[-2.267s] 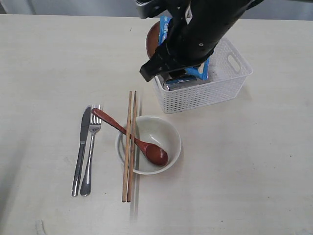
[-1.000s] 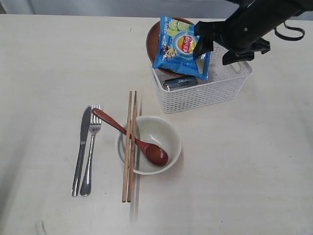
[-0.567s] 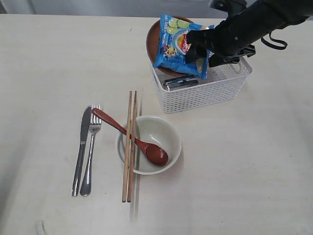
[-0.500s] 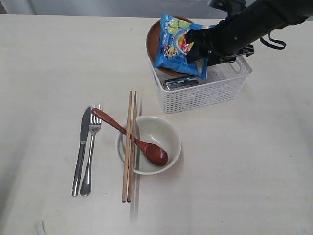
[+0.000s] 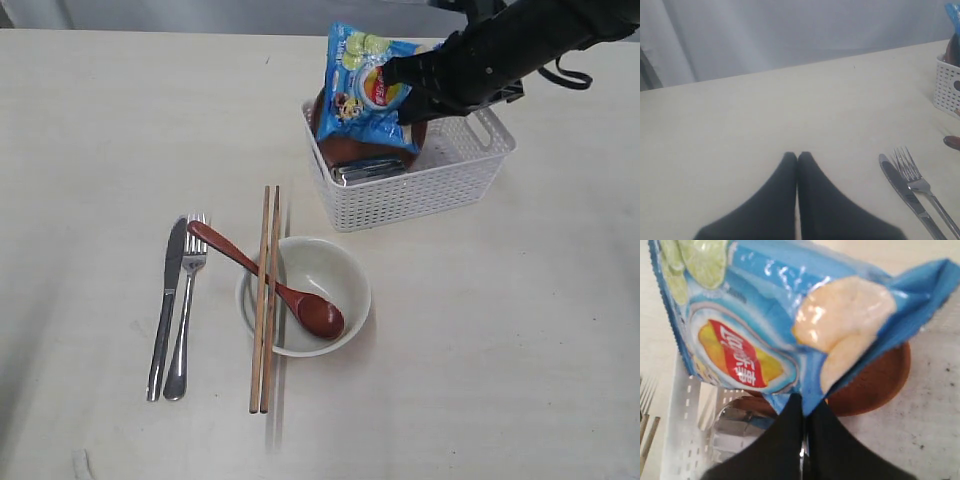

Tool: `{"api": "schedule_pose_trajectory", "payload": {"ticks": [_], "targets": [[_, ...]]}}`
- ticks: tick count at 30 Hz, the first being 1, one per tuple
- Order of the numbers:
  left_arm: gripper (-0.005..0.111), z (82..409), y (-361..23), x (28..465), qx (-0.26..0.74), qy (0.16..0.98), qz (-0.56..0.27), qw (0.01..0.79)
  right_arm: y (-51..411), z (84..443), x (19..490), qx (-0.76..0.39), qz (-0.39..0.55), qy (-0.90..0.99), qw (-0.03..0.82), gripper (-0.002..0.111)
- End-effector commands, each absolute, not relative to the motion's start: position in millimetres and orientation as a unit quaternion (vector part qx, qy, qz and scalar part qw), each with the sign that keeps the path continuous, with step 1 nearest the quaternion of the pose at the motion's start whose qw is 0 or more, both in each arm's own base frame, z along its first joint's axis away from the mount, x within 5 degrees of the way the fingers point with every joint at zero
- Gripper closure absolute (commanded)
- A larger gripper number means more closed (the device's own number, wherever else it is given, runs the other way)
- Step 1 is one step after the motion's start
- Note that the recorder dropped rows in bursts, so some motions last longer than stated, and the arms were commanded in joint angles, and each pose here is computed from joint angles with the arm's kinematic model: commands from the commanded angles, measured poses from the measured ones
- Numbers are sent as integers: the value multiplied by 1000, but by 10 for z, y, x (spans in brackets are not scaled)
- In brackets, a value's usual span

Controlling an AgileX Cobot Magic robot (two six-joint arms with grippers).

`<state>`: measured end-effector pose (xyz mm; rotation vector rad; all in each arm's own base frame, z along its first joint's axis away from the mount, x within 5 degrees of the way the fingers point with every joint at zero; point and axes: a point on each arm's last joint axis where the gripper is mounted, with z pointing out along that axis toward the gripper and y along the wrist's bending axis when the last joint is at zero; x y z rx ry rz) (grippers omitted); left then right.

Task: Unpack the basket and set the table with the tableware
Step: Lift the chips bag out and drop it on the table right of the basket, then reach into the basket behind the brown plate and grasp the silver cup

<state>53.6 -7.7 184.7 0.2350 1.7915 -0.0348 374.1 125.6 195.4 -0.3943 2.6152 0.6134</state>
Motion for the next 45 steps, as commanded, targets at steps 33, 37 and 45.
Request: {"api": "schedule_pose_trajectory", "payload": {"ticks": [33, 37, 45], "targets": [[107, 1841, -78, 534, 99, 779, -18, 619, -532, 2056, 3097, 190, 79, 949, 240, 49], [107, 1841, -78, 534, 99, 779, -18, 619, -8, 2396, 3268, 34, 183, 945, 268, 49], [107, 1841, -78, 534, 99, 779, -18, 619, 756, 2401, 3461, -115, 329, 934, 77, 49]]}}
